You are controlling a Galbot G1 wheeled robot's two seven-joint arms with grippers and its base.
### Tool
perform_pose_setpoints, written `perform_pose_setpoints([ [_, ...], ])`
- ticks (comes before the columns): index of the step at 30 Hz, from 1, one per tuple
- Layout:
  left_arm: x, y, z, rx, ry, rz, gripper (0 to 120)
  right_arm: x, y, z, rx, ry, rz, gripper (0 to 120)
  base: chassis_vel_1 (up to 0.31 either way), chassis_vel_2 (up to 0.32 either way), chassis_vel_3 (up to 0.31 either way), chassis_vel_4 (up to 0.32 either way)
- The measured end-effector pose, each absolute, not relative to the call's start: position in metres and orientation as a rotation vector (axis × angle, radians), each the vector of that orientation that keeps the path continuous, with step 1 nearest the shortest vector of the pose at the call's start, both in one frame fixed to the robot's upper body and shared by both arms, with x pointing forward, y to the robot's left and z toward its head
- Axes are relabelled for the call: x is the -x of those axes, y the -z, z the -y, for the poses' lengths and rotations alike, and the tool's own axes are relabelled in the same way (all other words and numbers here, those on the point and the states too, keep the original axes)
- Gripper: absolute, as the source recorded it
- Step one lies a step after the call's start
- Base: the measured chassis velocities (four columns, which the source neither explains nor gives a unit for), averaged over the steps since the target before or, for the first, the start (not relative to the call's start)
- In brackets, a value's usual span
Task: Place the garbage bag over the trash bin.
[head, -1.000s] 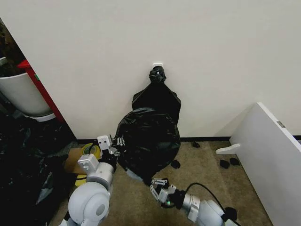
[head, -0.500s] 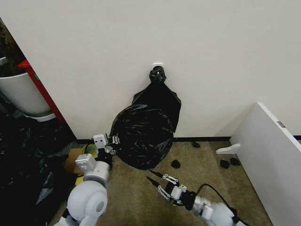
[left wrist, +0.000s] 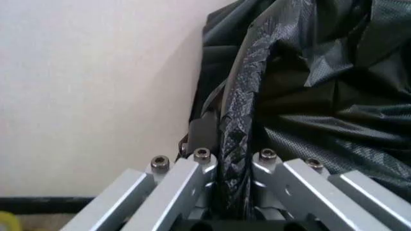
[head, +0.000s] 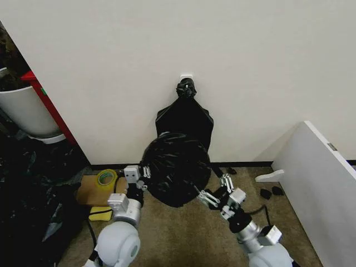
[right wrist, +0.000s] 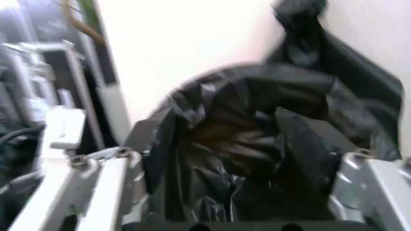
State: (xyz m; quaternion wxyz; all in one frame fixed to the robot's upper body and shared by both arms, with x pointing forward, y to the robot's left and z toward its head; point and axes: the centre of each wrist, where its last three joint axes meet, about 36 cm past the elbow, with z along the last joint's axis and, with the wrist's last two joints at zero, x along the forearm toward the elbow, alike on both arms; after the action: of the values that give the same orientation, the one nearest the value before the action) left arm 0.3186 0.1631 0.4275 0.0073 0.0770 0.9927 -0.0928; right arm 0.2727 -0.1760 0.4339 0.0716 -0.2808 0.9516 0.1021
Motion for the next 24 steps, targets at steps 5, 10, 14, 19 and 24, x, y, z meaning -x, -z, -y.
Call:
perform_pose_setpoints([
  [5, -0.32, -0.416, -0.158, -0.271, 0.269, -3.085, 3, -0.266, -0.457, 0.159, 0.634, -0.245, -3.101, 40, 0.0, 0.0, 0.0, 0.0],
  [10, -0.316, -0.406, -0.157, -0.315, 0.2, -3.072, 3, -0.277, -0.455, 0.152, 0.494, -0.06, -3.22, 20, 0.0, 0.0, 0.0, 0.0],
  [14, -0.314, -0.404, -0.154, -0.356, 0.179, -3.059, 3, -0.289, -0.447, 0.152, 0.472, 0.009, -3.262, 7, 0.0, 0.0, 0.0, 0.0],
  [19, -0.308, -0.392, -0.142, -0.467, 0.122, -3.037, 3, -0.302, -0.448, 0.146, 0.525, -0.027, -3.296, 0, 0.0, 0.0, 0.0, 0.0],
  [24, -0.303, -0.384, -0.133, -0.557, 0.098, -3.016, 3, -0.319, -0.448, 0.146, 0.546, -0.05, -3.331, 0, 0.0, 0.0, 0.0, 0.0],
])
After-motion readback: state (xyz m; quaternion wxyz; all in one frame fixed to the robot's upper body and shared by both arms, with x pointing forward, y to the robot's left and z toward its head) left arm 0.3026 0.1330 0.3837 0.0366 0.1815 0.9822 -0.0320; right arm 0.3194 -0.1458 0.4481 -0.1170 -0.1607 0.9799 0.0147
